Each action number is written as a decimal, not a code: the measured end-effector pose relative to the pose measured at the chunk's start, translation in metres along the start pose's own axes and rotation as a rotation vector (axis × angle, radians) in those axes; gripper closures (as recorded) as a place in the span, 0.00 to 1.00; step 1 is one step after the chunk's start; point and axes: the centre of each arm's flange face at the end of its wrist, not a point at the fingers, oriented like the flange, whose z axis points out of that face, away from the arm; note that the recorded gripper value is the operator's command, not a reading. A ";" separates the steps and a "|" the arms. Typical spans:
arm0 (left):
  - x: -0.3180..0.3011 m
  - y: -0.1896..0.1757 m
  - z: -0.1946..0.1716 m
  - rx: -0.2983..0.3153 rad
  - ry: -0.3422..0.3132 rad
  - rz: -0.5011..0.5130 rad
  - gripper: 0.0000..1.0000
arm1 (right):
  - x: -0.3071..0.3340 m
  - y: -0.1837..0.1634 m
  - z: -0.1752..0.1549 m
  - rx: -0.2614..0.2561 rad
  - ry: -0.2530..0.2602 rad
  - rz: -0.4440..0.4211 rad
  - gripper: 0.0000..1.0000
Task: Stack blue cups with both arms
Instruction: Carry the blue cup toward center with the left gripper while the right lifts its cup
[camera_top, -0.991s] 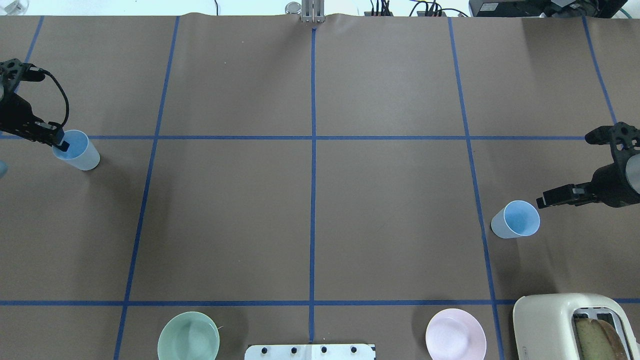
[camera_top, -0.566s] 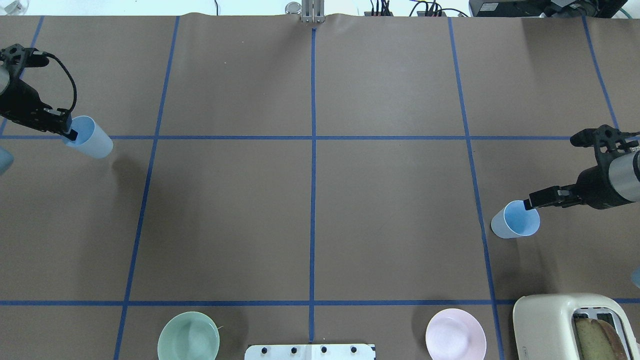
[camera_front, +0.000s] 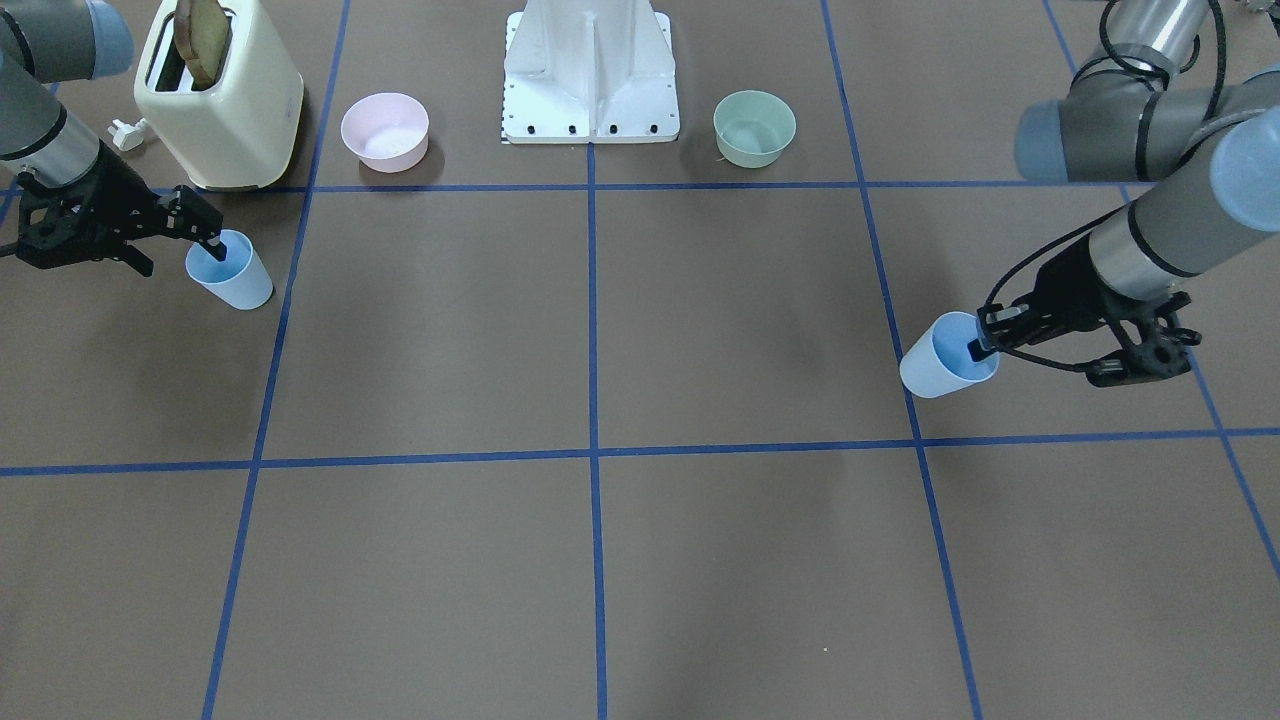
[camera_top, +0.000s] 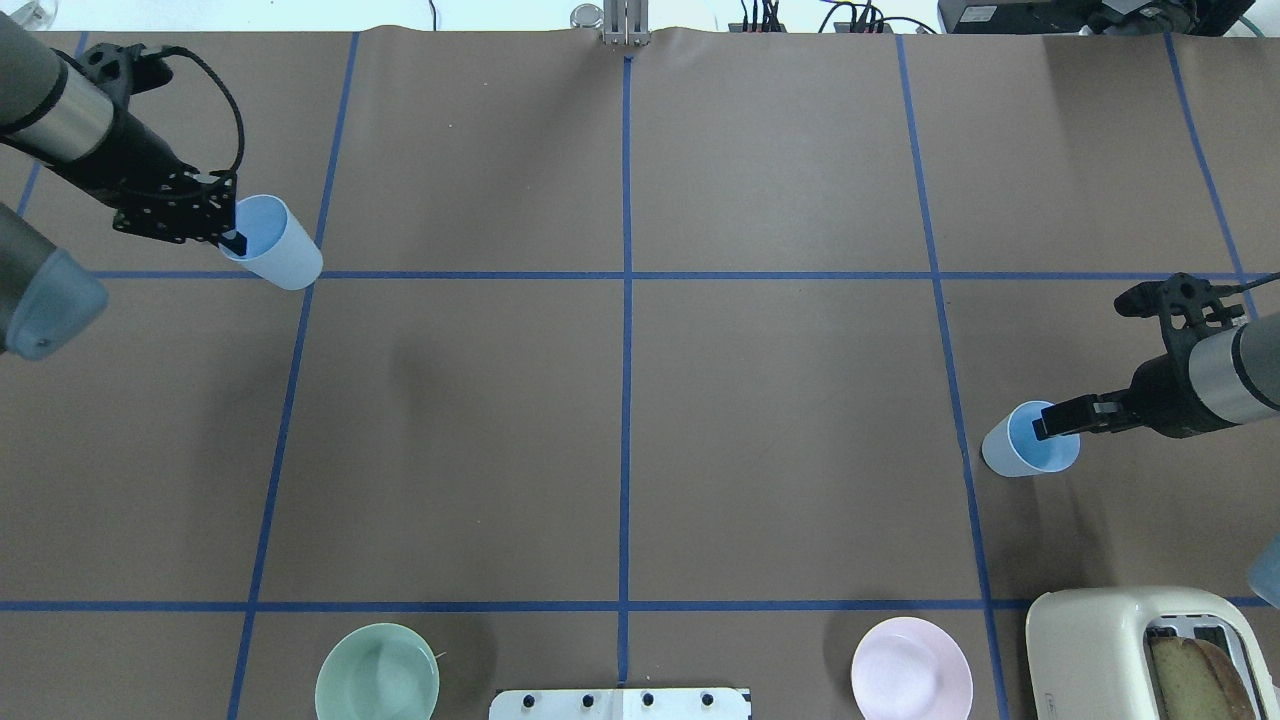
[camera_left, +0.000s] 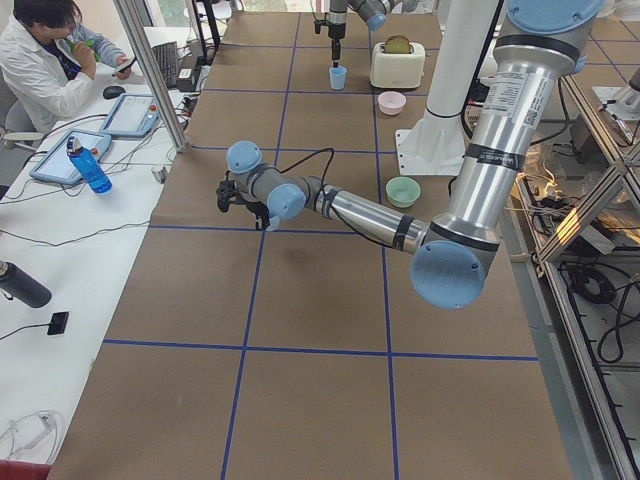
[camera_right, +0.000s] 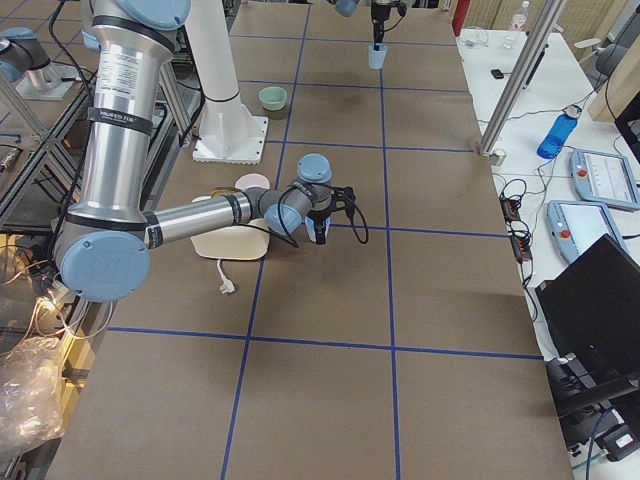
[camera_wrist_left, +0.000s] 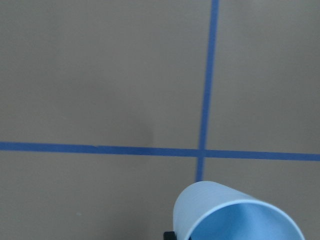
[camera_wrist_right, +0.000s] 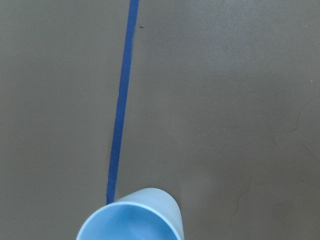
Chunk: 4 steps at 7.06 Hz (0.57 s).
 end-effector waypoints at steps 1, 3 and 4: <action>0.037 0.012 0.008 -0.010 0.014 -0.043 1.00 | 0.000 0.002 0.002 -0.004 0.003 -0.005 0.20; 0.097 0.036 0.027 -0.011 0.023 -0.093 1.00 | 0.001 0.003 0.005 -0.010 0.007 -0.007 0.51; 0.116 0.045 0.032 -0.014 0.030 -0.107 1.00 | 0.002 0.003 0.006 -0.014 0.011 -0.005 0.55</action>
